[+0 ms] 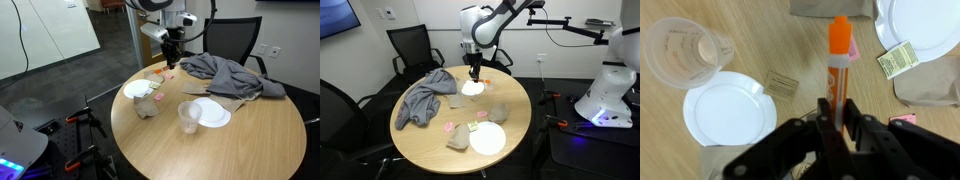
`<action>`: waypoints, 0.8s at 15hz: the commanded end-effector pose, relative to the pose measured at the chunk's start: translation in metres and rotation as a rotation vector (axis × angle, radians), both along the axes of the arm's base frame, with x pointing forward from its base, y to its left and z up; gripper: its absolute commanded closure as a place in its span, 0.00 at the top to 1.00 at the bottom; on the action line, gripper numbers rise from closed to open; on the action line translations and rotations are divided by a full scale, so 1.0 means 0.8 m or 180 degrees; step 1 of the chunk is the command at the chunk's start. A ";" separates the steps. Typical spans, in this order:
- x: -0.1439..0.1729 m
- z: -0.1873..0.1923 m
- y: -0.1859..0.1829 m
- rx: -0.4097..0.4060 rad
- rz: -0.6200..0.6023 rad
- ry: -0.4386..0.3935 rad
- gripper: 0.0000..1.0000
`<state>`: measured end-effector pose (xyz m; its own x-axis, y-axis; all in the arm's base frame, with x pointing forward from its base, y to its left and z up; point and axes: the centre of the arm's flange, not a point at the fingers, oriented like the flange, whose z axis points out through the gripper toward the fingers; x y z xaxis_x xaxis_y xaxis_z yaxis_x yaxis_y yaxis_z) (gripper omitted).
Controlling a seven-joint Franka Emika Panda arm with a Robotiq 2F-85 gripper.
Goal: Take the marker from the cup, set it on the table, shift the cup to the right, and then return the marker to the cup
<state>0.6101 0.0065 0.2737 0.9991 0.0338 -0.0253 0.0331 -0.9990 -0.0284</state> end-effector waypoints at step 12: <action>0.004 0.010 -0.011 -0.0783 -0.0833 -0.0364 0.05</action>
